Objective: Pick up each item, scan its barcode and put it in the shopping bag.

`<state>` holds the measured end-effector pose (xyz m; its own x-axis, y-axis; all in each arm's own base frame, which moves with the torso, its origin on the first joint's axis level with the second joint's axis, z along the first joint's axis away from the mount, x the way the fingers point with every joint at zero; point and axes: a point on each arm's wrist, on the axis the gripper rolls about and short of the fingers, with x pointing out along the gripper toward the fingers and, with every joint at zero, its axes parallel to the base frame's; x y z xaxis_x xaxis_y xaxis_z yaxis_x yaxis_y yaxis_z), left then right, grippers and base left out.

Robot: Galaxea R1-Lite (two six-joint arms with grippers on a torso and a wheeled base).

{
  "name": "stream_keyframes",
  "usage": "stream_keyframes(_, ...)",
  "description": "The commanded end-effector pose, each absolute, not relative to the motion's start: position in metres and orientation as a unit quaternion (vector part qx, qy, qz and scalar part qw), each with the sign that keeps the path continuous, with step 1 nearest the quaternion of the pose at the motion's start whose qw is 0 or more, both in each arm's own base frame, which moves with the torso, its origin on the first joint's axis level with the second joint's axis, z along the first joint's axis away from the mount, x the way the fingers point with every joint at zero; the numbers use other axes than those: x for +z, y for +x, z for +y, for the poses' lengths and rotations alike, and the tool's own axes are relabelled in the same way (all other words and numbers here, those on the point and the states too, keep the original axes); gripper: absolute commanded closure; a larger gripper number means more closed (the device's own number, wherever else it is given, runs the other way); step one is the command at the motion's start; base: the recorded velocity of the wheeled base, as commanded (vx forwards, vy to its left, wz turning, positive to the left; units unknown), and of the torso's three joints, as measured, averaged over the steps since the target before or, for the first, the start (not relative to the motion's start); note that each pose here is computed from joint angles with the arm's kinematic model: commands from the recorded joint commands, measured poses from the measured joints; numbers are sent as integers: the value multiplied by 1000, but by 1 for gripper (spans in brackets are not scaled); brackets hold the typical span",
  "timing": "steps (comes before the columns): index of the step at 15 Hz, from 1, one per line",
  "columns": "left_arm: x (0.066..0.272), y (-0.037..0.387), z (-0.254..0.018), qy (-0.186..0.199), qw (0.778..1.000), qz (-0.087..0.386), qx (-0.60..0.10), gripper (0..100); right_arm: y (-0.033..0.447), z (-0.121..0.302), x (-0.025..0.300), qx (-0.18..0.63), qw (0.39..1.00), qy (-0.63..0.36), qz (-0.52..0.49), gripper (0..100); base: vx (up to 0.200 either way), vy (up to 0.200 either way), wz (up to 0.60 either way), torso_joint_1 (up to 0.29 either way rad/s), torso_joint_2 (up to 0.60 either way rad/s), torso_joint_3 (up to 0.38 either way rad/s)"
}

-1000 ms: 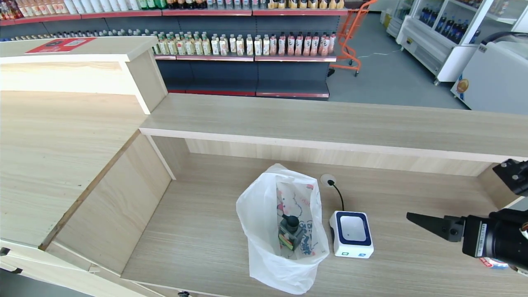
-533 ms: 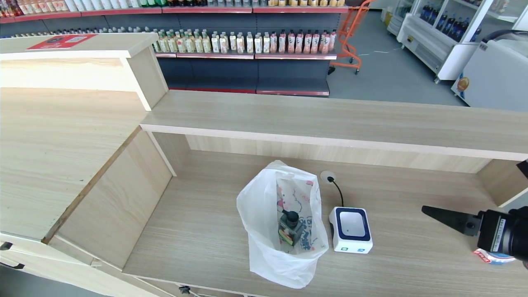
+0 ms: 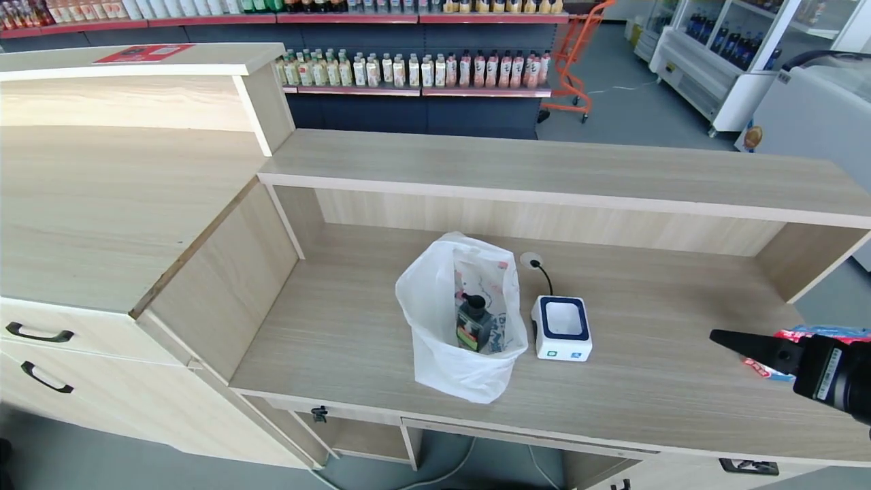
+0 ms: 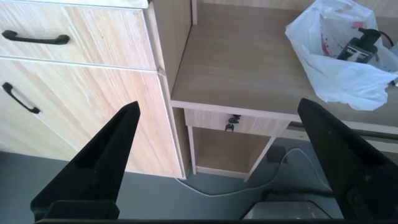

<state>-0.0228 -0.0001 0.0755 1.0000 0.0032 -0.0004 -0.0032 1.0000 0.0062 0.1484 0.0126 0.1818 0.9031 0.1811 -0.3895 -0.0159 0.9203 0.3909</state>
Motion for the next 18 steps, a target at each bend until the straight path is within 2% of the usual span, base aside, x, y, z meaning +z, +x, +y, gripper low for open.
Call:
stream_keyframes(1,75,-23,0,3,1000,0,2,0,155,4,183,17,951,226,212,0,0,-200,0,-17,-2,17)
stream_keyframes(5,75,-23,0,3,1000,0,2,0,156,-14,176,-57,928,284,235,0,0,-200,0,11,4,5)
stream_keyframes(18,75,-23,0,2,1000,0,2,0,157,-19,193,-114,869,418,239,0,0,-200,0,4,1,2)
